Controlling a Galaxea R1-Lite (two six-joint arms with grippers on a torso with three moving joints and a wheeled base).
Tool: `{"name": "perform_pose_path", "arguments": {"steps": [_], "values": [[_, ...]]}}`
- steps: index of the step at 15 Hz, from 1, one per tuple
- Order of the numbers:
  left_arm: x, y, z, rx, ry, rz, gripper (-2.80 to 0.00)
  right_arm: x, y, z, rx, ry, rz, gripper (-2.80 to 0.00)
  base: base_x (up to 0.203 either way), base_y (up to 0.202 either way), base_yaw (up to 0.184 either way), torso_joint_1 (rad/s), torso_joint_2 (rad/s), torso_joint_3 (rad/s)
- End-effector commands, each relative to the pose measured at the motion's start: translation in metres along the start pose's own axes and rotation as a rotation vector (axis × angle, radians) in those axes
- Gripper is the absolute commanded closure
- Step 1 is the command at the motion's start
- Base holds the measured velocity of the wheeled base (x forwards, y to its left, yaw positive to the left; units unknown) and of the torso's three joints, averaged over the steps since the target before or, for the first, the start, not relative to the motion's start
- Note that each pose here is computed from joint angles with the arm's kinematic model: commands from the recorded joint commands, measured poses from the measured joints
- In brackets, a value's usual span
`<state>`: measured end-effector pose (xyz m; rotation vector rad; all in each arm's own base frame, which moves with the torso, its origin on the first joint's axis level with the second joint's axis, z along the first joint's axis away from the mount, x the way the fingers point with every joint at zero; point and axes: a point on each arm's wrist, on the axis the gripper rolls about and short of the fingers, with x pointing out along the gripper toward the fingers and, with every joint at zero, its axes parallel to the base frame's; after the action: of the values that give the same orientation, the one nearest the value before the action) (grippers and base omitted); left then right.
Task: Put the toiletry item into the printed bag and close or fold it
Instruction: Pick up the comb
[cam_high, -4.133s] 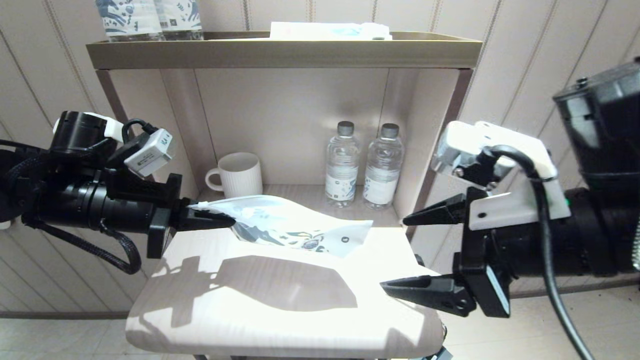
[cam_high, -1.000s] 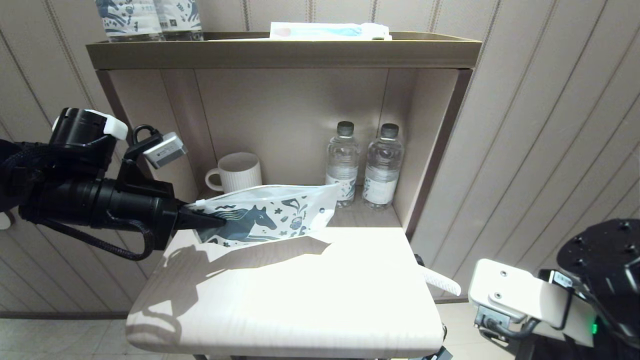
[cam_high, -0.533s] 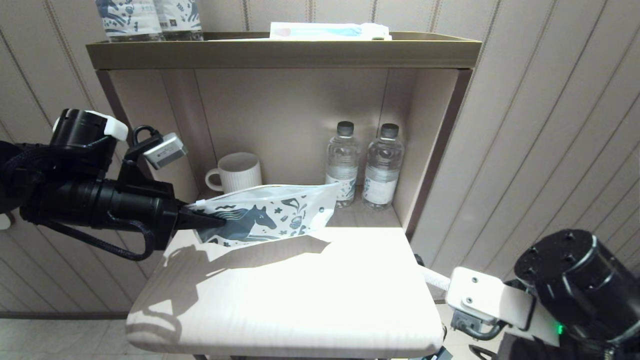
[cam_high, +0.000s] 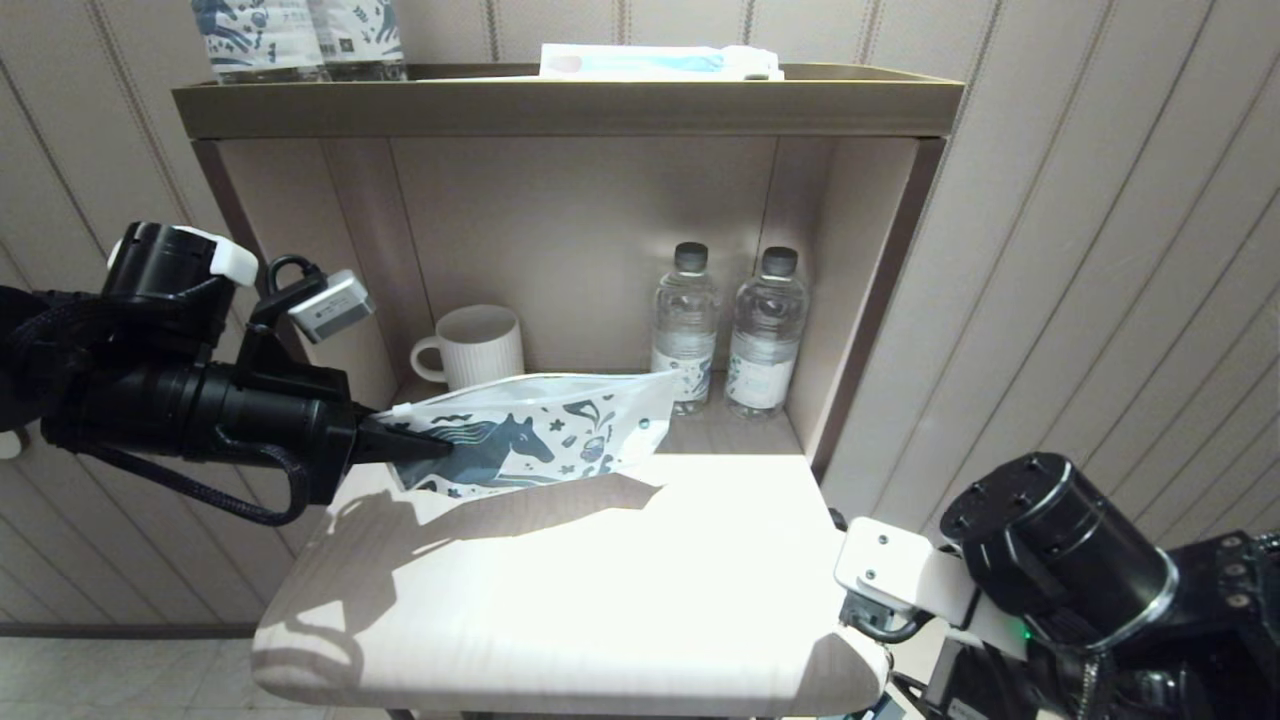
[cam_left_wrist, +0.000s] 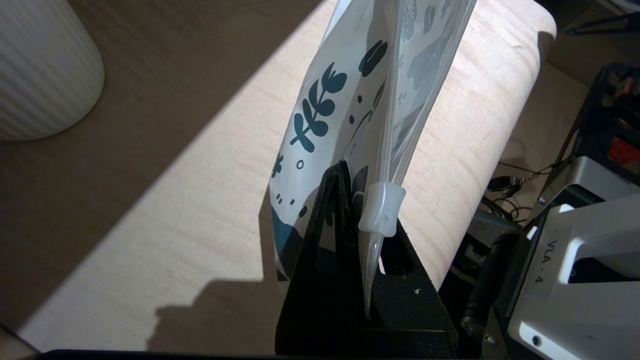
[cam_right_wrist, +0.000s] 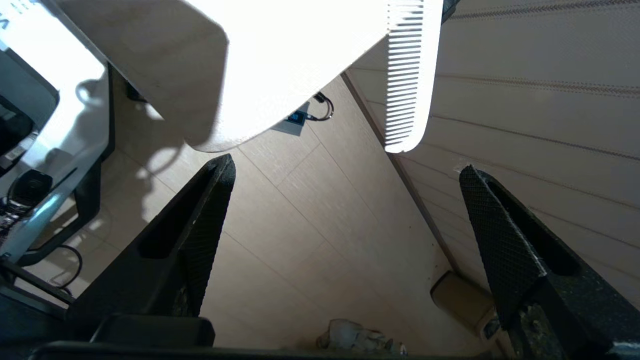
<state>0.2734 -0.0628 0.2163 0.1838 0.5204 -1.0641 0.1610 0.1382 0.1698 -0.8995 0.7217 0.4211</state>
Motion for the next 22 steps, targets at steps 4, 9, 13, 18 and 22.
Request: {"name": "perform_pose_path", "arguments": {"steps": [4, 9, 13, 18, 22], "values": [[0.001, 0.0, 0.0, 0.007, -0.006, -0.003, 0.0, 0.008, 0.003, -0.005, -0.003, 0.049, -0.108, -2.8, 0.0, 0.0, 0.0, 0.0, 0.0, 0.0], [0.002, 0.001, -0.002, 0.014, -0.015, -0.007, 0.0, 0.017, 0.015, -0.01, -0.026, 0.052, -0.118, -2.8, 0.0, 0.0, 0.0, 0.0, 0.0, 0.0], [0.003, 0.001, -0.004, 0.014, -0.017, -0.007, 0.0, 0.022, 0.017, -0.009, -0.032, 0.045, -0.136, -2.8, 0.0, 0.0, 0.0, 0.0, 0.0, 0.0], [0.004, 0.002, -0.005, 0.01, -0.014, -0.014, 0.0, 0.044, 0.012, -0.002, 0.002, 0.037, -0.173, -2.8, 0.0, 0.0, 0.0, 0.0, 0.0, 0.0], [0.009, 0.005, -0.008, 0.006, -0.004, -0.02, 0.0, 0.052, 0.012, 0.004, 0.002, 0.03, -0.181, -2.8, 0.0, 0.0, 0.0, 0.0, 0.0, 0.0]]}}
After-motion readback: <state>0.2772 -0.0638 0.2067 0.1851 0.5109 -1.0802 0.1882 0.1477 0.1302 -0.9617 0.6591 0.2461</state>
